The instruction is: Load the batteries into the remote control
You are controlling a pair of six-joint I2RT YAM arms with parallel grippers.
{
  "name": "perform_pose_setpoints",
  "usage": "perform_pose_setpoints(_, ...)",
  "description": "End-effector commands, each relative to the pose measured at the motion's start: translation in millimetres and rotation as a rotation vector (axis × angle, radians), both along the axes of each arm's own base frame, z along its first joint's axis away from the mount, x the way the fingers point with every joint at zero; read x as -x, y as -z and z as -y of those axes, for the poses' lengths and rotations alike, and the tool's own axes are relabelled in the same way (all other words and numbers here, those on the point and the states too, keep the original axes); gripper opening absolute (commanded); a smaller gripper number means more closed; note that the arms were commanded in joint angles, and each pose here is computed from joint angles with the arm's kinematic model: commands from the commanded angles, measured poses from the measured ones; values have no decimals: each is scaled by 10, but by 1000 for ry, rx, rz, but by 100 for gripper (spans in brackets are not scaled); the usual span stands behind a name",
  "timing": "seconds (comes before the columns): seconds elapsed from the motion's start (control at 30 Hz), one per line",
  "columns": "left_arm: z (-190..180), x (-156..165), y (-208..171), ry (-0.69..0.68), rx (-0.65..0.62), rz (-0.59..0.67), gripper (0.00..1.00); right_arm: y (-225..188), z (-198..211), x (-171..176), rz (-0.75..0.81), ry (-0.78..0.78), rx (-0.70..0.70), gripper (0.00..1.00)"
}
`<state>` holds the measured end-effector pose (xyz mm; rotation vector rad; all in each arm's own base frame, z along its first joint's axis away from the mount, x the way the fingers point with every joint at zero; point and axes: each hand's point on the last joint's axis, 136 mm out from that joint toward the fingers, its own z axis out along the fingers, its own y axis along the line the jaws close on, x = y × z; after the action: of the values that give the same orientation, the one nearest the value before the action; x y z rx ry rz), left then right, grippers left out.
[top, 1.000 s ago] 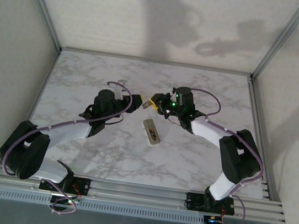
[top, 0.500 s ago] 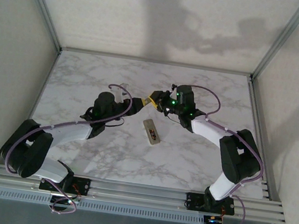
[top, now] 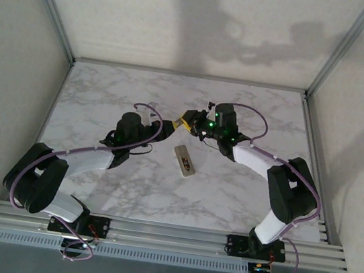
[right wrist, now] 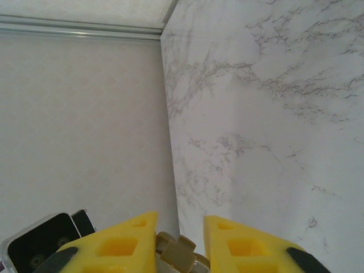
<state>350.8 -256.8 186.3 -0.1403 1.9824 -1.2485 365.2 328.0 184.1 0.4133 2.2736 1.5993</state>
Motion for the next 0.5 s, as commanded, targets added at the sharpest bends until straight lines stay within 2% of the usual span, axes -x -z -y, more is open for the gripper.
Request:
perform_pose_setpoints(0.0, 119, -26, -185, 34, 23, 49, 20, -146, -45, -53, 32, -13, -34, 25)
perform_pose_setpoints(0.13, 134, -25, -195, 32, 13, 55, 7, -166, -53, -47, 35, -18, -36, 25)
perform_pose_setpoints(0.2, 117, -27, -221, 21, -1, 68, 0, -161, -48, -39, 32, -19, -35, 30)
perform_pose_setpoints(0.27, 91, -42, -245, 1, -37, 87, 0, -144, -29, -26, 17, -10, -25, 45)
perform_pose_setpoints(0.33, 75, -48, -257, -18, -89, 110, 0, -151, -6, -15, 7, 2, -25, 52)
perform_pose_setpoints(0.47, 56, -60, -220, -71, -236, 169, 0, -185, 43, -1, -30, 39, -51, 55)
